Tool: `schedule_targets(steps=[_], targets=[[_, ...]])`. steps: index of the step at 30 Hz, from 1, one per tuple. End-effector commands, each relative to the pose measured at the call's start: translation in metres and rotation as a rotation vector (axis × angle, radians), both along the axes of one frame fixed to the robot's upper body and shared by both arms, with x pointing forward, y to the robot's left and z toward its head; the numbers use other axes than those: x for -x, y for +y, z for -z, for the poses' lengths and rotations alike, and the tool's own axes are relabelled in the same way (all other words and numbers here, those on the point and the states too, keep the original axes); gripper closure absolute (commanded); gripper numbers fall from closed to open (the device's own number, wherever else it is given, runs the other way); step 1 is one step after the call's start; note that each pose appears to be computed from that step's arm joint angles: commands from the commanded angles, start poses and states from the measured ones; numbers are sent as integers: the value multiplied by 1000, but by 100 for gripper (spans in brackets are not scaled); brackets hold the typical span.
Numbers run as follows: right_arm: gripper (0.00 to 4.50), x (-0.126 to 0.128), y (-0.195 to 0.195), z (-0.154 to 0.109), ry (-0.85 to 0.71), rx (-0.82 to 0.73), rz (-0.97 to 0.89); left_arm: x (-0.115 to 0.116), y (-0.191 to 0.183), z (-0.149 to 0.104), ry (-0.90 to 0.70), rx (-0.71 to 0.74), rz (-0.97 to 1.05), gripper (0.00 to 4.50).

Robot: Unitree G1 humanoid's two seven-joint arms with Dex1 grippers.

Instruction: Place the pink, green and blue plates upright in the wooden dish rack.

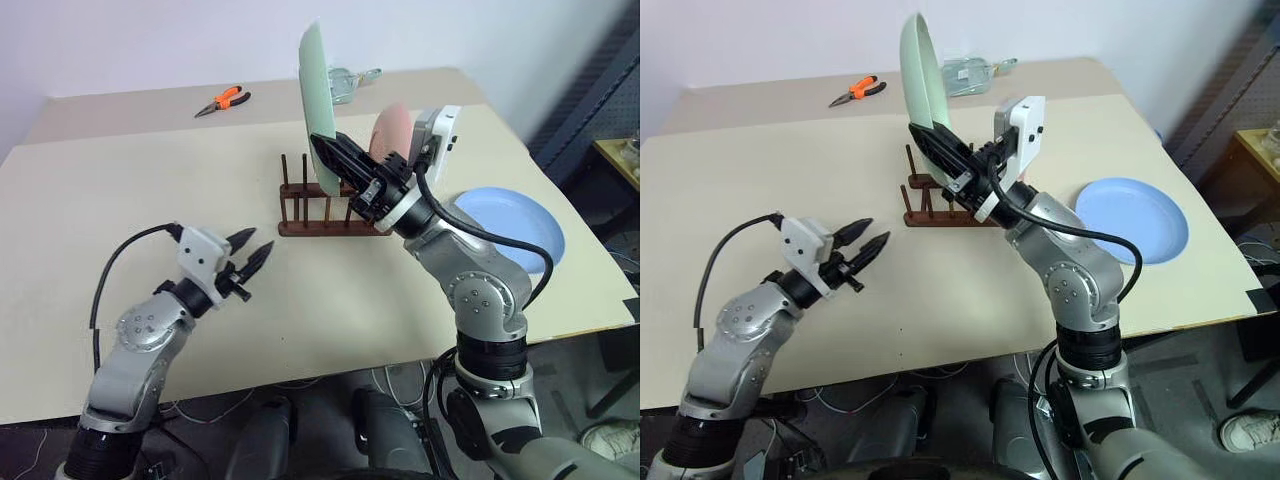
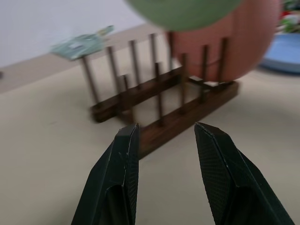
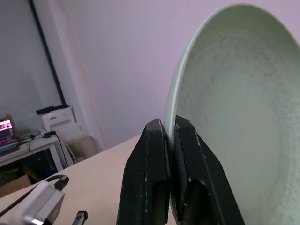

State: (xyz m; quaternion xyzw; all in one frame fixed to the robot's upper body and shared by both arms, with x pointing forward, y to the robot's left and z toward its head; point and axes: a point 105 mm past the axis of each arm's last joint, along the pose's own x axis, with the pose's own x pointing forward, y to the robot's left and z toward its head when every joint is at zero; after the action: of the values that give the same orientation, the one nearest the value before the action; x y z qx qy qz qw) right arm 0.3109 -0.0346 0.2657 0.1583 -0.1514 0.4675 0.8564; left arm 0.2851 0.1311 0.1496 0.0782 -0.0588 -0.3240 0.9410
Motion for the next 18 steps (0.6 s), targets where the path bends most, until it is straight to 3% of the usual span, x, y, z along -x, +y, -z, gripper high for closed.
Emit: schedule_targets(steps=[1,8,11,16,18], targets=[[450,-8,-5,4,39,-47,23,6,-12,-12,-36,7,51,265],[450,-30,-11,14,160,-75,53,7,-16,-12,-35,9,59,265],[348,-34,-13,12,161,-65,70,8,-17,-12,-34,14,58,261],[97,-34,-17,0,-40,93,166,8,-19,-11,-28,12,60,261],[97,-31,-22,-13,-244,221,260,8,-19,-11,-29,9,60,261]])
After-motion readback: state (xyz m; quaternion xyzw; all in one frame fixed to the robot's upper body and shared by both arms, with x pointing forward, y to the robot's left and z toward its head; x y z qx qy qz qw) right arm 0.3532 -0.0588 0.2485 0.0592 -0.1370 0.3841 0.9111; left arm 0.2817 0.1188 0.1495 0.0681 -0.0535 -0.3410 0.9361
